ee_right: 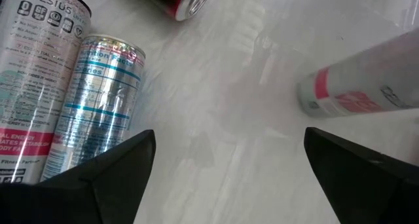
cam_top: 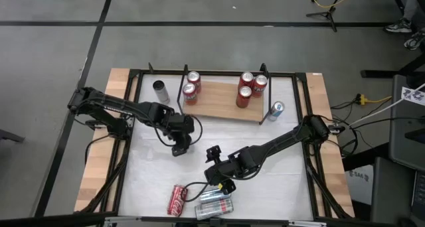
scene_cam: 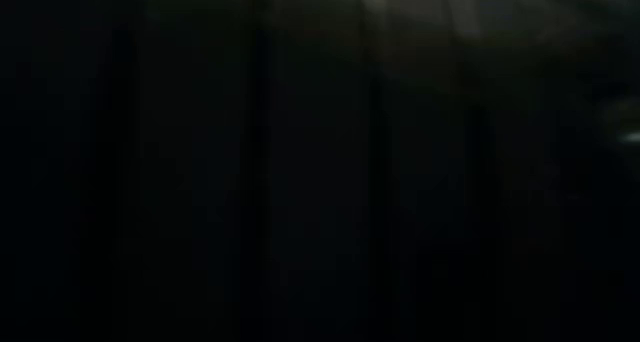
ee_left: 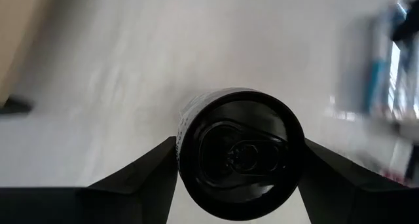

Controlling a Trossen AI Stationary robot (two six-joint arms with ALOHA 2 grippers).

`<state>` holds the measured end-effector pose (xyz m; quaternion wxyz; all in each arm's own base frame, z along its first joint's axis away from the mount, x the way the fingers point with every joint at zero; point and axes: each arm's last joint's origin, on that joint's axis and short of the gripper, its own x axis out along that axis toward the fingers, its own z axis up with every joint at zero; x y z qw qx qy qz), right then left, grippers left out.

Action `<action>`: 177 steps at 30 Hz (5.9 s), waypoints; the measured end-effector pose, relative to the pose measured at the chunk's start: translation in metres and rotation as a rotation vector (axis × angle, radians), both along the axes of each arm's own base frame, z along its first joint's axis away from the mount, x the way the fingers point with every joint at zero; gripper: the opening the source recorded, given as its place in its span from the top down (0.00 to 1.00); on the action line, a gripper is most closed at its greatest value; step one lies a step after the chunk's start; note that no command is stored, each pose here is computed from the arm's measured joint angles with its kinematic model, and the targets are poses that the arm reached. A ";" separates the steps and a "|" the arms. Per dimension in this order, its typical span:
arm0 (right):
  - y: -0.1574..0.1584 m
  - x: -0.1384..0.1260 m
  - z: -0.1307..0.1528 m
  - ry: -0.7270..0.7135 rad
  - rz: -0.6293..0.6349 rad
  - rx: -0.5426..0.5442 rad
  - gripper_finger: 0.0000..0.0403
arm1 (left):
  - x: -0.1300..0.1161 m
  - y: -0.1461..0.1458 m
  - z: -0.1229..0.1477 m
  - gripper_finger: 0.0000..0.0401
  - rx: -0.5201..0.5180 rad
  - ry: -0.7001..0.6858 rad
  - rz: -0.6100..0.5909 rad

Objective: Place canned beverage on shelf
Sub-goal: Put the middle white-pink soda can on the shelf

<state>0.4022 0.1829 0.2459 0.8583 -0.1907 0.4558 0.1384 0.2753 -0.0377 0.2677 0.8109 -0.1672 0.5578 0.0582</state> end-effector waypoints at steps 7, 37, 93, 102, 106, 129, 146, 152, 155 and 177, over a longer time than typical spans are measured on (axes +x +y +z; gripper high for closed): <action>0.000 0.000 0.000 -0.001 0.006 -0.003 0.05 | 0.000 -0.001 0.000 0.38 0.051 -0.027 -0.239; 0.000 0.000 0.000 -0.003 0.007 -0.003 0.05 | 0.001 0.000 0.000 0.22 0.111 -0.036 -0.241; -0.001 0.001 0.000 -0.018 -0.013 -0.032 0.05 | -0.007 -0.017 0.086 0.12 0.061 -0.099 -0.062; -0.020 0.012 0.003 -0.085 -0.107 -0.075 0.05 | -0.025 -0.055 0.065 0.12 0.017 0.038 0.086; -0.038 0.019 0.003 -0.084 -0.172 -0.062 0.05 | -0.034 -0.068 0.039 0.12 0.071 0.092 0.162; -0.069 0.044 0.002 -0.172 -0.174 0.060 0.05 | -0.033 -0.058 -0.016 0.12 0.253 -0.010 0.391; -0.068 0.044 0.002 -0.172 -0.163 0.070 0.05 | -0.041 -0.050 -0.016 0.12 0.416 0.020 0.400; -0.067 0.044 0.002 -0.165 -0.147 0.087 0.05 | -0.046 -0.047 -0.016 0.12 0.484 0.045 0.395; -0.067 0.044 0.002 -0.165 -0.146 0.087 0.05 | -0.048 -0.046 -0.016 0.12 0.501 0.065 0.390; -0.073 0.036 -0.002 -0.097 -0.151 -0.089 0.05 | -0.054 -0.074 -0.016 0.12 0.424 0.008 0.319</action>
